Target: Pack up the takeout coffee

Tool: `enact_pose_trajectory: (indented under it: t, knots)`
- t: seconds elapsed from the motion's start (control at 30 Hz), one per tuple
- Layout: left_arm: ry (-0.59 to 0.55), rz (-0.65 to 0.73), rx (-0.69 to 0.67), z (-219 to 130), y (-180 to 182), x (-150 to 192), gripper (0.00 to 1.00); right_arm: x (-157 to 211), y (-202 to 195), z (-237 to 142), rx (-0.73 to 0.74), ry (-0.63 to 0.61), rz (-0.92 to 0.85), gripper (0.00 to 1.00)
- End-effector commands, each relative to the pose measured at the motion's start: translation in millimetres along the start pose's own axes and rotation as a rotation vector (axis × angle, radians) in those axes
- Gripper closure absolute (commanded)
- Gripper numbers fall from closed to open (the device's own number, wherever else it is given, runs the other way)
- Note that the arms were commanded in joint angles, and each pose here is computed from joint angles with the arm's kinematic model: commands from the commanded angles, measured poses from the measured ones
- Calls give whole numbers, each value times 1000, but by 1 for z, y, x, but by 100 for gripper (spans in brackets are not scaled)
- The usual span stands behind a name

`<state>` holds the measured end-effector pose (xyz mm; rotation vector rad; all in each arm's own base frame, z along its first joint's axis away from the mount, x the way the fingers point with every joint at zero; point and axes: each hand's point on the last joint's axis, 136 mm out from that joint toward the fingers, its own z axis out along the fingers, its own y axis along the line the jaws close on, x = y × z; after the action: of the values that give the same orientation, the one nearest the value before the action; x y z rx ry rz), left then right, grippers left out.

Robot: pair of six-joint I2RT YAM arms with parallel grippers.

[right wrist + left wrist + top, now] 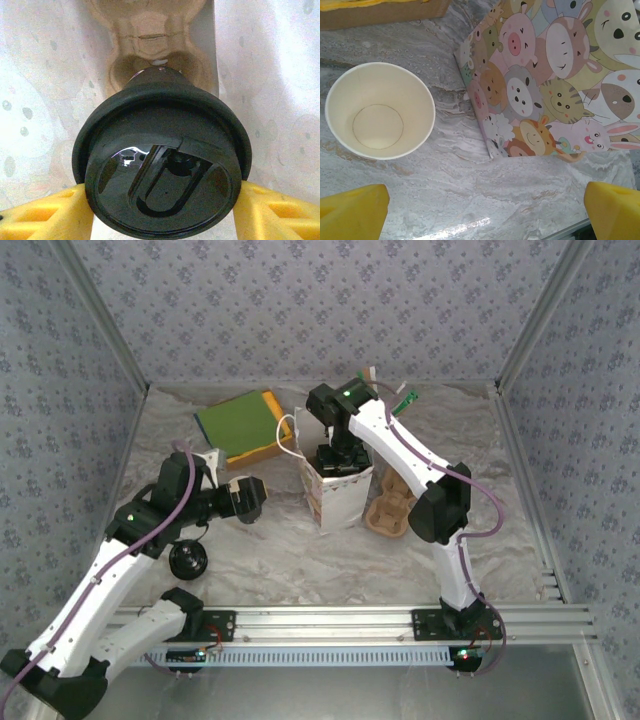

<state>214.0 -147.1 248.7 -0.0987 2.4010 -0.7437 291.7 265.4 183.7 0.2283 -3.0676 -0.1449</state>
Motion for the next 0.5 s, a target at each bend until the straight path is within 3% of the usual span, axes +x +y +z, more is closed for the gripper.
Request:
enact_pose_trajectory:
  t: [0.0, 0.47]
  knots:
    - [-16, 24, 38, -3, -7, -2, 0, 6, -4, -4, 7, 13, -4, 32]
    - [-18, 21, 35, -2, -7, -3, 1, 5, -4, -4, 4, 13, -4, 32]
